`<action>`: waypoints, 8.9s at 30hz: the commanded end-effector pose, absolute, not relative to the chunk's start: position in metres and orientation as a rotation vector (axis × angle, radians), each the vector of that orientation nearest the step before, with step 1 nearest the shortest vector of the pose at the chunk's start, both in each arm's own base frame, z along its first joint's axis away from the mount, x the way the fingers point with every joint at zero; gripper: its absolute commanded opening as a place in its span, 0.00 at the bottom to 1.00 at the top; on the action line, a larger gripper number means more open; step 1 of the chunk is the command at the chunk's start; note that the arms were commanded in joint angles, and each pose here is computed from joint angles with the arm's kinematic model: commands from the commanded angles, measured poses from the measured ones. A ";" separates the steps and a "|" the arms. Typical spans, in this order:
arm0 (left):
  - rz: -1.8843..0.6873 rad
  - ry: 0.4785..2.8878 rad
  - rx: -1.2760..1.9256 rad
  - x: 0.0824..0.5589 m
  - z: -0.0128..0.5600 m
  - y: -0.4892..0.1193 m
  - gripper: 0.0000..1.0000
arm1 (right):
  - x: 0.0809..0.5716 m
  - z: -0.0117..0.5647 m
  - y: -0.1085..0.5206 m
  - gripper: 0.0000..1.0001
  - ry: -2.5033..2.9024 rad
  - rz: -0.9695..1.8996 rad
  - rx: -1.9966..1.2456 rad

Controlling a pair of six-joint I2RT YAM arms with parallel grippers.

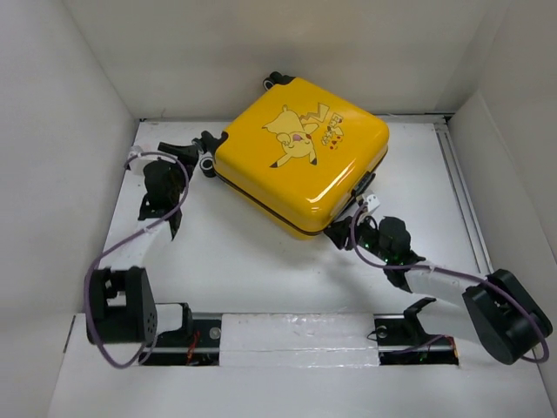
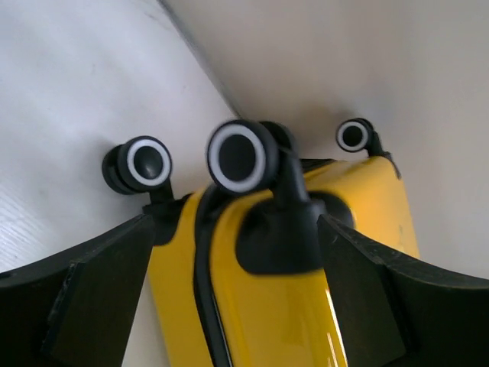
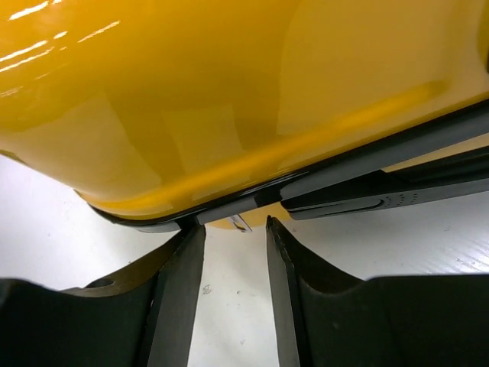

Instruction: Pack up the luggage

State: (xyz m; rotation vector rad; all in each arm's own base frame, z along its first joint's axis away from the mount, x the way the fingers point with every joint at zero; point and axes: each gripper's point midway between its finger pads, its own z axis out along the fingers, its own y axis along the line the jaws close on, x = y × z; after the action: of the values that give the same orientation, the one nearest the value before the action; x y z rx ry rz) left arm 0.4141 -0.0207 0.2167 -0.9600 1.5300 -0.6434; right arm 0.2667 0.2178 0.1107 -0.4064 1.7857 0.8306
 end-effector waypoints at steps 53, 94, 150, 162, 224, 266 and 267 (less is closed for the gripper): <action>-1.203 1.332 -0.796 0.517 0.340 -0.058 0.00 | 0.261 0.132 0.205 0.47 1.715 0.731 -0.291; -1.025 1.475 -0.862 0.554 0.289 -0.035 0.00 | 0.291 0.188 0.251 0.48 1.519 0.794 -0.499; -1.006 1.420 -0.878 0.473 0.256 -0.046 0.00 | 0.180 0.185 0.338 0.00 1.754 1.306 -0.518; -1.086 1.331 -0.883 0.429 0.261 -0.049 0.00 | 0.348 0.303 0.202 0.00 1.540 0.910 -0.242; -0.972 1.426 -0.961 0.438 0.237 -0.024 0.00 | 0.226 0.158 0.222 0.51 1.909 0.721 -0.470; -0.914 1.450 -0.966 0.455 0.217 -0.033 0.00 | 0.214 0.177 0.338 0.00 1.898 0.955 -0.656; -0.929 1.454 -0.970 0.451 0.211 -0.035 0.00 | 0.220 0.188 0.338 0.00 1.865 1.006 -0.663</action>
State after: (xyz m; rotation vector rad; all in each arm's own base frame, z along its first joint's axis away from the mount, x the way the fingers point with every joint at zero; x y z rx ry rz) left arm 0.4699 0.0200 0.1925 -1.1268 1.4017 -0.7314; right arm 0.1700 0.3128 0.1186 -0.8656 2.0432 0.8795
